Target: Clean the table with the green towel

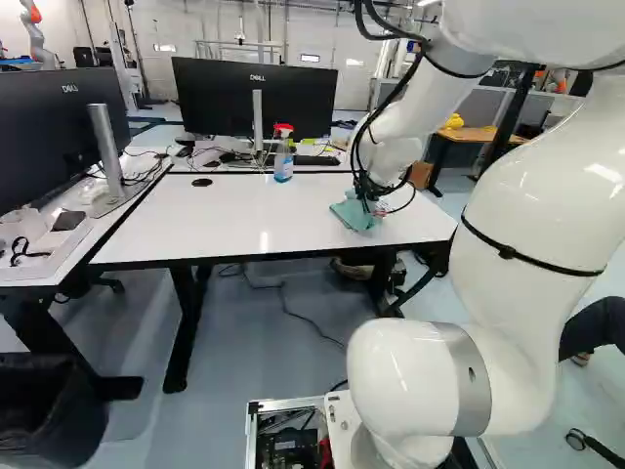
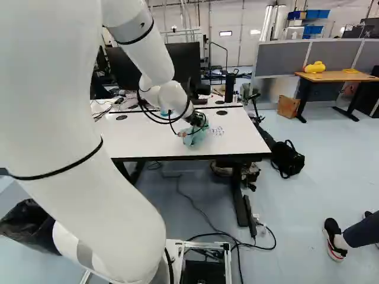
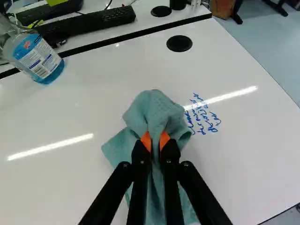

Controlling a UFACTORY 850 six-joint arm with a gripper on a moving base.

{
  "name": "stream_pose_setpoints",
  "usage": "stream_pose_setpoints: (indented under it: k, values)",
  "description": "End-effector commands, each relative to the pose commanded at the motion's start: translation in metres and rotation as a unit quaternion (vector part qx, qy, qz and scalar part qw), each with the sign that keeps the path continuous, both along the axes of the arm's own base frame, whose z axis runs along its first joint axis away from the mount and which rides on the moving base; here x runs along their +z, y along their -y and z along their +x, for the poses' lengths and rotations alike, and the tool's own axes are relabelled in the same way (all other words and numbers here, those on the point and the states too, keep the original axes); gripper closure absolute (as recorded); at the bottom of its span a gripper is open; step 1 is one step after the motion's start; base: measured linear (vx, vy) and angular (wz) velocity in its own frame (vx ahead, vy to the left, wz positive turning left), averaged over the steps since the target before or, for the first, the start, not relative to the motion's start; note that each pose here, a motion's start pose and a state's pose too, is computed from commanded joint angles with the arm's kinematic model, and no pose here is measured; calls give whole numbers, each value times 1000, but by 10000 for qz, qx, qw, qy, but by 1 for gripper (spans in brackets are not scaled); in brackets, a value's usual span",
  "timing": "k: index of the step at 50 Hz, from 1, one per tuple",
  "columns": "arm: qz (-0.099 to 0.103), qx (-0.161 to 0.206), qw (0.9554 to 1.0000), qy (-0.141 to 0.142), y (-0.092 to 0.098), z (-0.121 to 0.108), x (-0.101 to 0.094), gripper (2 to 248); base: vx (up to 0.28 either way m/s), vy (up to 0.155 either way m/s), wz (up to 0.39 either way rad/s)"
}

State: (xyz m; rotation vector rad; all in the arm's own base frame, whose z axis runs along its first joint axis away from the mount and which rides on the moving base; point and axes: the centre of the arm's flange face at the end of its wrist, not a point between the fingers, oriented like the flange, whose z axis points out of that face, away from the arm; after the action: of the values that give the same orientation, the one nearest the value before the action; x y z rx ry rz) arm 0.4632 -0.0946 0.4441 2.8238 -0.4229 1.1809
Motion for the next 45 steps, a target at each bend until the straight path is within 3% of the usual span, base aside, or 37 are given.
stream_pose_setpoints:
  k: [45]
  values:
    - [-10,-646,9979,35,70,16,0,210,0,0,0]
